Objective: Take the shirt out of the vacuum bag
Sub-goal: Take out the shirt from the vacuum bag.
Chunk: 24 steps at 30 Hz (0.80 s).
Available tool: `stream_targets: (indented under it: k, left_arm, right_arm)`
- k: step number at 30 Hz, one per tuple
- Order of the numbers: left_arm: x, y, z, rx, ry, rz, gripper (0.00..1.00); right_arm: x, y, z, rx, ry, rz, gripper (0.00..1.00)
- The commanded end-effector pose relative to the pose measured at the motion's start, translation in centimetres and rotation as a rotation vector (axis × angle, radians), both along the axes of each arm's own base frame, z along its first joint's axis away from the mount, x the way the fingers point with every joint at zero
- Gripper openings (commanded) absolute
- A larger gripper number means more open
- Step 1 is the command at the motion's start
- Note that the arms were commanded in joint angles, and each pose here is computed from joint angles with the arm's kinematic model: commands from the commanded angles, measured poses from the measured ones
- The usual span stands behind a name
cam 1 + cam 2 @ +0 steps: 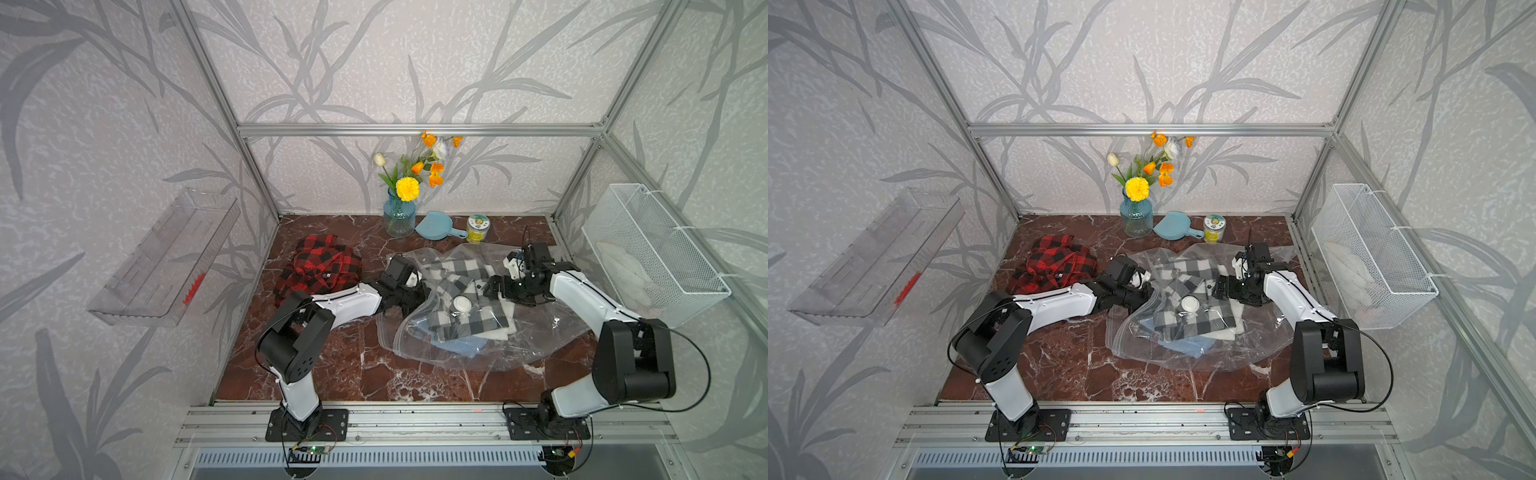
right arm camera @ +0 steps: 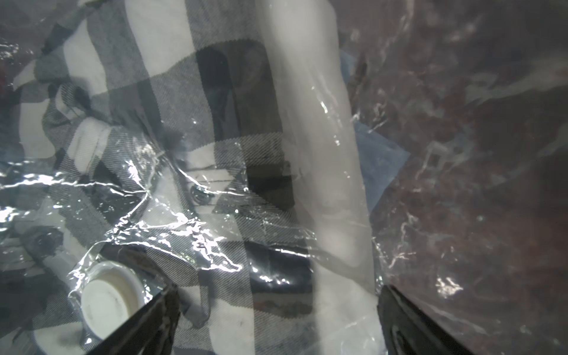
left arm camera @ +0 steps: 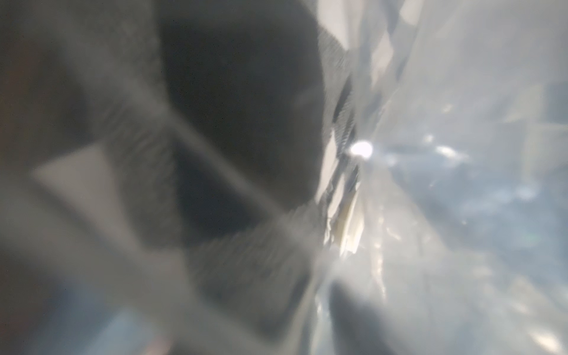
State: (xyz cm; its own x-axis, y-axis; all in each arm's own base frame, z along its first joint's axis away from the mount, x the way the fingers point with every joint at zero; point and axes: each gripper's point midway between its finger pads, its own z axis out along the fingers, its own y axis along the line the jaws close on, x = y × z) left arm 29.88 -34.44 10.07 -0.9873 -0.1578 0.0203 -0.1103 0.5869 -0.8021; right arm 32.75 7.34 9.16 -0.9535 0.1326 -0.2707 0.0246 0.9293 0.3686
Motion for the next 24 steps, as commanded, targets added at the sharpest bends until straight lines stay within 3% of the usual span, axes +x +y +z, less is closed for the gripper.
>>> stream_targets:
  k: [1,2,6,9,19,24]
  left_arm:
    - [2.4,-1.1,2.3,-0.039,-0.099,0.035,0.47]
    - [2.6,-1.2,2.4,-0.039,-0.105,0.035,0.43]
    - [2.9,-1.0,2.9,-0.035,-0.127,0.036,0.11]
    - [2.9,-0.9,4.2,-0.045,-0.153,0.022,0.0]
    - [0.4,0.6,10.5,-0.057,-0.258,-0.052,0.0]
    - [-0.3,2.6,10.4,-0.033,-0.254,-0.035,0.0]
  right_arm:
    - [-0.6,0.0,-0.5,0.005,0.026,0.005,0.99]
    - [-0.6,0.0,-0.5,0.006,0.025,0.004,0.99]
    - [-0.6,0.0,-0.7,0.006,0.028,0.006,0.99]
    - [-0.6,0.1,-0.7,0.008,0.029,0.009,0.99]
    - [-0.5,0.0,-0.4,0.003,0.02,0.009,0.99]
    - [-0.5,0.0,-0.5,0.002,0.019,0.008,0.99]
